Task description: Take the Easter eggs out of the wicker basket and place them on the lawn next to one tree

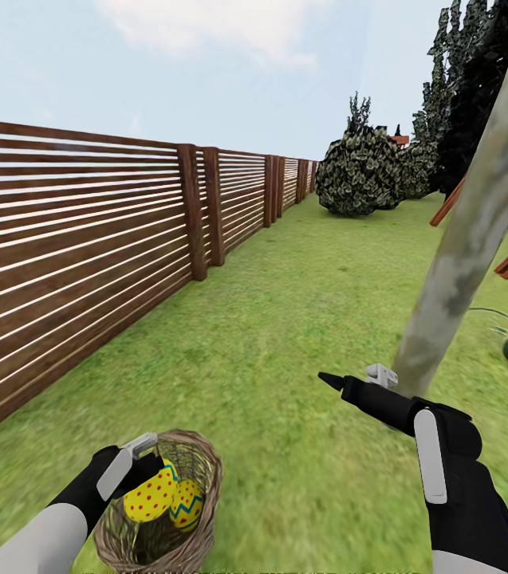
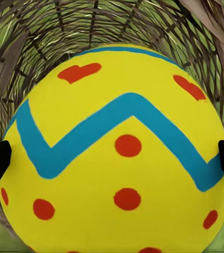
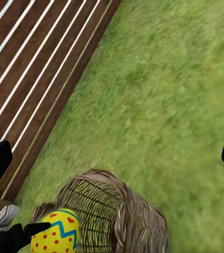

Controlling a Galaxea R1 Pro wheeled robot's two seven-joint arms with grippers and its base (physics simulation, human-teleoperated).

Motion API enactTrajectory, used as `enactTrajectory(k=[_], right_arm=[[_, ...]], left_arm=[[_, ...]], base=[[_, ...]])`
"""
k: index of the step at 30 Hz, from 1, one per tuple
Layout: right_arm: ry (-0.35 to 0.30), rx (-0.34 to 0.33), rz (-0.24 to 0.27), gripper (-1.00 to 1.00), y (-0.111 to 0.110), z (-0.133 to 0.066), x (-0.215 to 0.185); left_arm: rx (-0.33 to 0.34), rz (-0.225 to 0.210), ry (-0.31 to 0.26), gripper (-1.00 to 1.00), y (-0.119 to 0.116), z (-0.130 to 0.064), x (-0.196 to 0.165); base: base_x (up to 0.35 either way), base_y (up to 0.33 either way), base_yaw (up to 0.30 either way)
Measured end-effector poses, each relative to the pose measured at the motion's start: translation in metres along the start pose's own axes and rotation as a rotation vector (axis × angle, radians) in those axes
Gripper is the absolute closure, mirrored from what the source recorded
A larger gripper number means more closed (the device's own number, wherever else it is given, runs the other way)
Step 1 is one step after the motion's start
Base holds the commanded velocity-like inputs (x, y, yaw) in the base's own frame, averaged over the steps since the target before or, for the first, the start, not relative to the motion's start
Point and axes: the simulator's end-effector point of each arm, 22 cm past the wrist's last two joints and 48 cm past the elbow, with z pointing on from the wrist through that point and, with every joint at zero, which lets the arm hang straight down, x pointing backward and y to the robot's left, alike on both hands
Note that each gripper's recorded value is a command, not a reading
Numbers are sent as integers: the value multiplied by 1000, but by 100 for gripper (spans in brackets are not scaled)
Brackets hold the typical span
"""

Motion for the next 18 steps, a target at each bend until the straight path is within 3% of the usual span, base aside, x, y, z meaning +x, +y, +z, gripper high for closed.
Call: enactTrajectory(k=[18], right_arm=[[0,2,0,-100,20,-10,-27]], left_arm=[[1,1,-1,100,-10,-30,-15]], base=[[-102,-44,0]])
